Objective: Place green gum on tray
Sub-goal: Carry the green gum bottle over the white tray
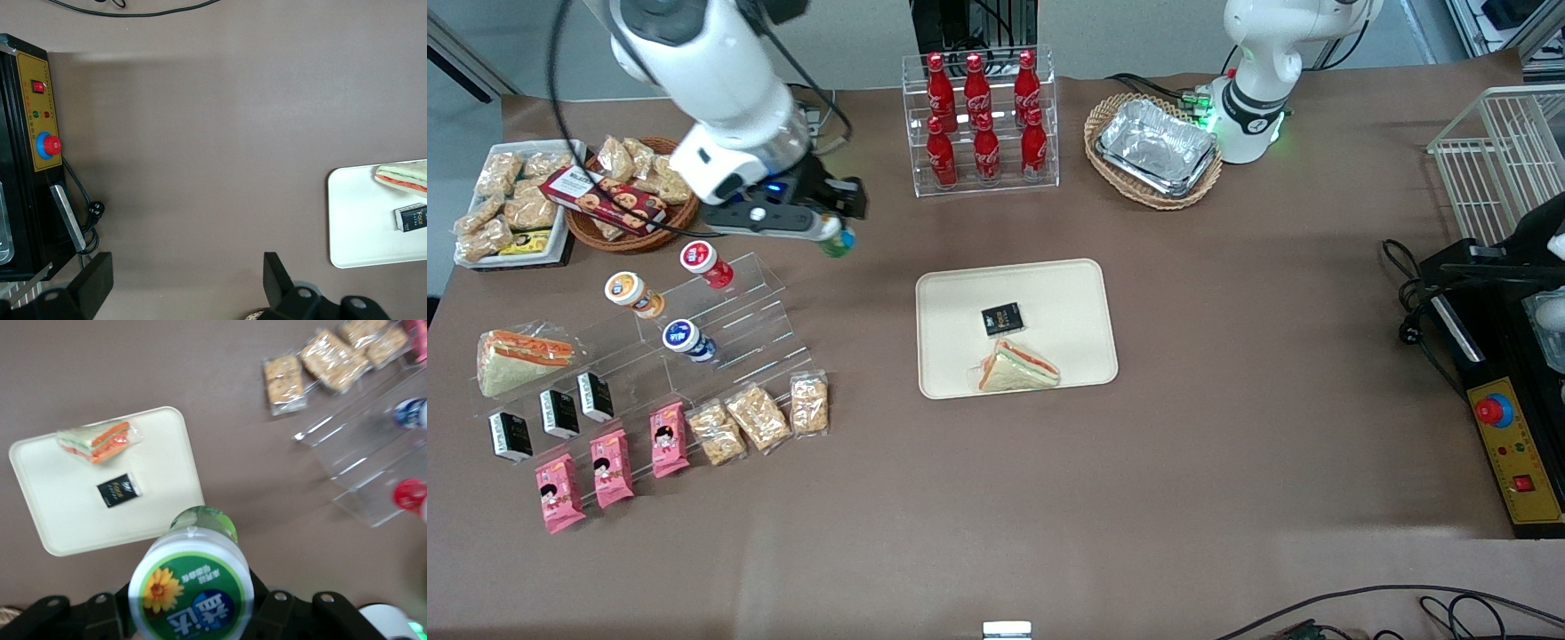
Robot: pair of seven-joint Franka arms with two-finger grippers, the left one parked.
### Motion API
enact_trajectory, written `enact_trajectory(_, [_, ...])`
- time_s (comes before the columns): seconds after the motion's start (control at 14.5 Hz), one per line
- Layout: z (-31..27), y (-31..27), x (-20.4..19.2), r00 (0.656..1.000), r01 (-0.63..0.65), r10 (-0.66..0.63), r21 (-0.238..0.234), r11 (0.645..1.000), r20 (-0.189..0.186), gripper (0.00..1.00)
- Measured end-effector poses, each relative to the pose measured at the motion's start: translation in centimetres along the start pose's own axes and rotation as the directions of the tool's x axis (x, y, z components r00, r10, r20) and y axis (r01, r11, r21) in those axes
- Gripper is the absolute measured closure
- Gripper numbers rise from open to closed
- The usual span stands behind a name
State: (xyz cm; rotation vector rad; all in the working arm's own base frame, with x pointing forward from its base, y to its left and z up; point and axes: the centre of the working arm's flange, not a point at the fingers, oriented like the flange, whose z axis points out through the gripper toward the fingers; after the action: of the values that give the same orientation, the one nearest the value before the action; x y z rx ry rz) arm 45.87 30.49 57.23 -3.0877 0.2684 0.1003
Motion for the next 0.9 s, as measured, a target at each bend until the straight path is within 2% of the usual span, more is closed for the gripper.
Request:
enact_trajectory(0.28, [8.4, -4.0, 1.3, 0.994, -0.105, 0.105, 0.028, 0.994, -0.014, 0.48])
enact_trajectory(0.48, [16.5, -6.1, 0.2, 0.990, -0.135, 0.137, 0.055, 0.989, -0.036, 0.48])
enact_trajectory(0.9, [26.6, -6.7, -3.0, 0.981, -0.192, 0.194, 0.042, 0.980, -0.031, 0.48])
